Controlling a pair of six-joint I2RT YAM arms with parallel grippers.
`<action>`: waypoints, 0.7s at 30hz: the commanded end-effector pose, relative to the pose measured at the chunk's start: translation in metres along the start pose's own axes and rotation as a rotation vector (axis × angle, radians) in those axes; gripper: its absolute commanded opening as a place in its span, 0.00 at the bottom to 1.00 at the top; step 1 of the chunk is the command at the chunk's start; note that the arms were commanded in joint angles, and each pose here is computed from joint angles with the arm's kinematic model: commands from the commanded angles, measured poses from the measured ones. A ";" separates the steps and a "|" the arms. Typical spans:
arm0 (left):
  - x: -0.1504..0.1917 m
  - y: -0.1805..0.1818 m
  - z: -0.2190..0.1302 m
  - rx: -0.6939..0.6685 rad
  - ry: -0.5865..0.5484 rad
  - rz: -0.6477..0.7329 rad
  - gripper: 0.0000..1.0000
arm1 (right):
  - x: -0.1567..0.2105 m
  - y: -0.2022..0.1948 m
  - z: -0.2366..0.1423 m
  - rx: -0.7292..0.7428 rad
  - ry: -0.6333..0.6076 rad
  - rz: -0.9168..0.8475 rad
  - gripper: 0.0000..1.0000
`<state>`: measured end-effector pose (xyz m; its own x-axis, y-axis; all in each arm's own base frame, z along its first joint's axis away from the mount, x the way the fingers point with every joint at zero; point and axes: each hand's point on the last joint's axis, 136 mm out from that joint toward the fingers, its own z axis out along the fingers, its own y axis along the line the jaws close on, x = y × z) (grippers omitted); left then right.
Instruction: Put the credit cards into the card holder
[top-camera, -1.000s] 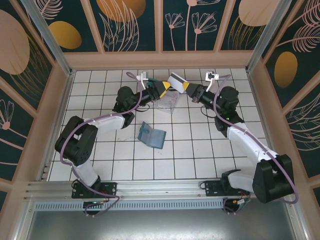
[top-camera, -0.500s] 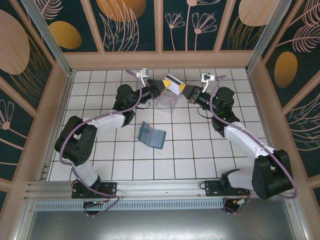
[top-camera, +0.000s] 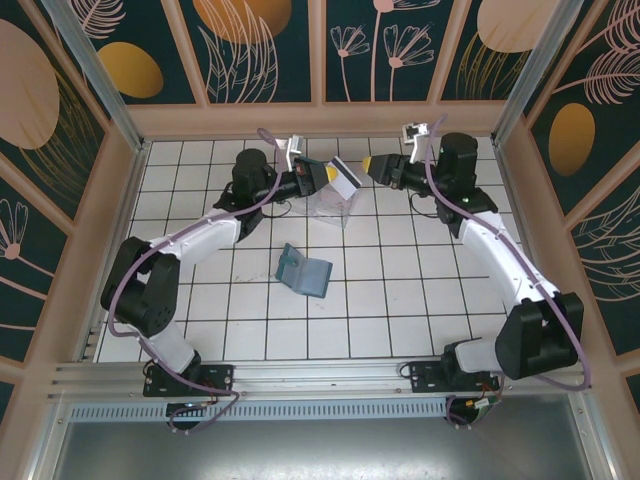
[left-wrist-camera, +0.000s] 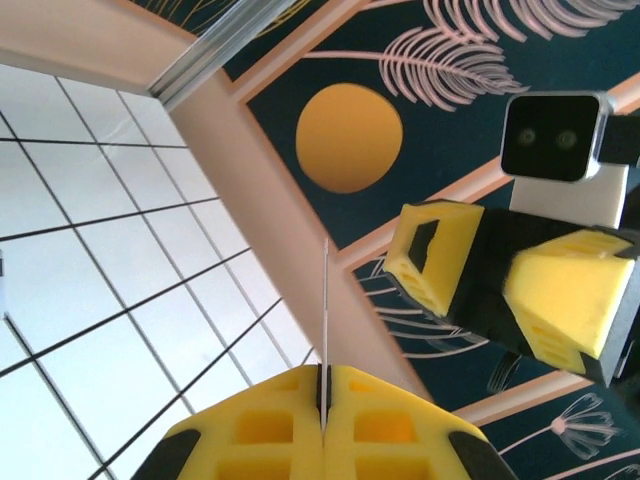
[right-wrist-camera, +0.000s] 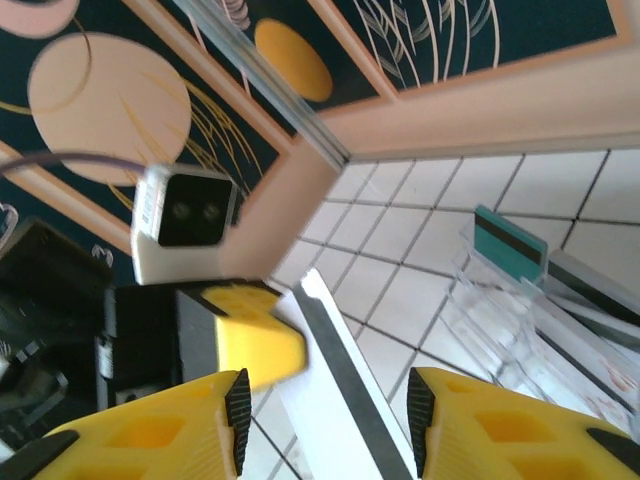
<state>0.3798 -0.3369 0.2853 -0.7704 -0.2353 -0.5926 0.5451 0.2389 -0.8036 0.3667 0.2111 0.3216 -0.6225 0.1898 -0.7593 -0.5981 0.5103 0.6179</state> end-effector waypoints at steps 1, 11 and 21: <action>0.010 -0.007 -0.004 -0.006 0.113 0.101 0.00 | 0.029 -0.005 0.002 -0.027 0.152 0.025 0.48; 0.021 0.002 0.009 0.006 0.247 0.118 0.00 | 0.053 -0.002 0.005 -0.122 0.250 0.065 0.49; 0.032 0.001 0.005 0.014 0.318 0.135 0.00 | 0.063 -0.001 0.015 -0.205 0.304 0.108 0.48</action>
<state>0.3616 -0.3504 0.2578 -0.7758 0.0730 -0.6267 0.6215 0.2599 -0.7390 0.3391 0.2292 0.2578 -0.8073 -0.0130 -0.5900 -0.5498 0.3798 0.7440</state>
